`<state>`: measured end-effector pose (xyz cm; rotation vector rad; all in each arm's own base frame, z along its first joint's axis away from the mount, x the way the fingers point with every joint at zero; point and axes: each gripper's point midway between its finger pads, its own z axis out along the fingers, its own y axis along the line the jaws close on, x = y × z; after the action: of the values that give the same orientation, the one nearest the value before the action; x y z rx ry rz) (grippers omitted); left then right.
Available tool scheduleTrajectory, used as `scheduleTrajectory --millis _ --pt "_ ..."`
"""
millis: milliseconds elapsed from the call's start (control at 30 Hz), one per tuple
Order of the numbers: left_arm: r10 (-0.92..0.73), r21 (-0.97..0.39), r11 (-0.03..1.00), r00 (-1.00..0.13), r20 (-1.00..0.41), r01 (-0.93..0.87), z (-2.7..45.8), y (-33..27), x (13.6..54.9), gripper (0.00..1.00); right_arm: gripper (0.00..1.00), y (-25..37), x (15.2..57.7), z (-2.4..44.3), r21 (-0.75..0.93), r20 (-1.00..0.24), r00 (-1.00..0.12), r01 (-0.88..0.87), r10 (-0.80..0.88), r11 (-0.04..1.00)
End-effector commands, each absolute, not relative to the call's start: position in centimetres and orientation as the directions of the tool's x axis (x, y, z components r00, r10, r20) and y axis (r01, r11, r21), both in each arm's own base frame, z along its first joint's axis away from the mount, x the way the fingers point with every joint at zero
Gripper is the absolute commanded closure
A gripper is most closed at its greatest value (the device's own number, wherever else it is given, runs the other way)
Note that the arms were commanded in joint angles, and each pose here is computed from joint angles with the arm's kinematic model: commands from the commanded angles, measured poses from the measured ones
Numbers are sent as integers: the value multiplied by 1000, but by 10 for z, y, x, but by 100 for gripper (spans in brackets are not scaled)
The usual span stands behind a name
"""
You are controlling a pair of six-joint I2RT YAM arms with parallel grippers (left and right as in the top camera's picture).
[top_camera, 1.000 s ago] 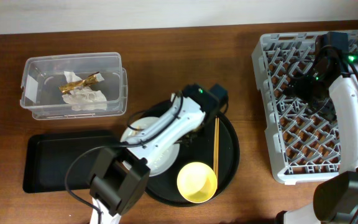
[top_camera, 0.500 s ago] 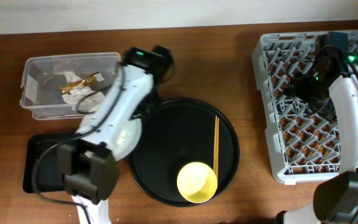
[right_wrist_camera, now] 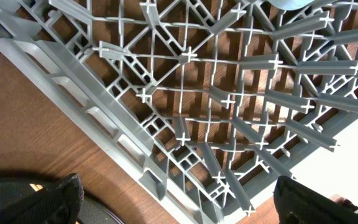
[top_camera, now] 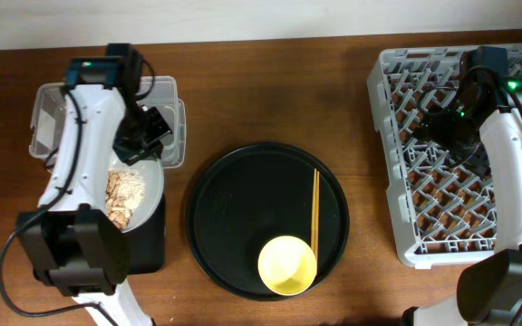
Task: Sort waste into correct bins and load items into the dishwasher rack
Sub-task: 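Carry the plate left over the black flat tray, then tilt the plate to dump the food scraps onto the black tray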
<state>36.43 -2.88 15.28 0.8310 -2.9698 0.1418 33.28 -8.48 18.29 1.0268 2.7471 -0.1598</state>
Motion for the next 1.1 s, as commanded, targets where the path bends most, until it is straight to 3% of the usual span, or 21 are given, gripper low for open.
scheduleTrajectory --millis 0,267,433,633,1067 --pt "-436 -253 858 -894 100 -447 171 -31 367 99 1 -90 332 183 -46 -235 -728 671 645 740" --pt "-474 -308 813 -869 141 -494 174 7 360 99 2 -90 332 183 -46 -235 -728 671 645 740" --pt "-428 -463 768 -892 145 -443 185 8 363 99 1 -90 332 183 -46 -235 -728 671 645 740" --pt "-430 -552 713 -891 144 -433 194 25 360 99 1 -90 332 183 -46 -235 -728 671 645 740" --pt "-453 -808 426 -869 199 -407 186 48 342 99 1 -90 332 183 -46 -235 -728 671 645 740"
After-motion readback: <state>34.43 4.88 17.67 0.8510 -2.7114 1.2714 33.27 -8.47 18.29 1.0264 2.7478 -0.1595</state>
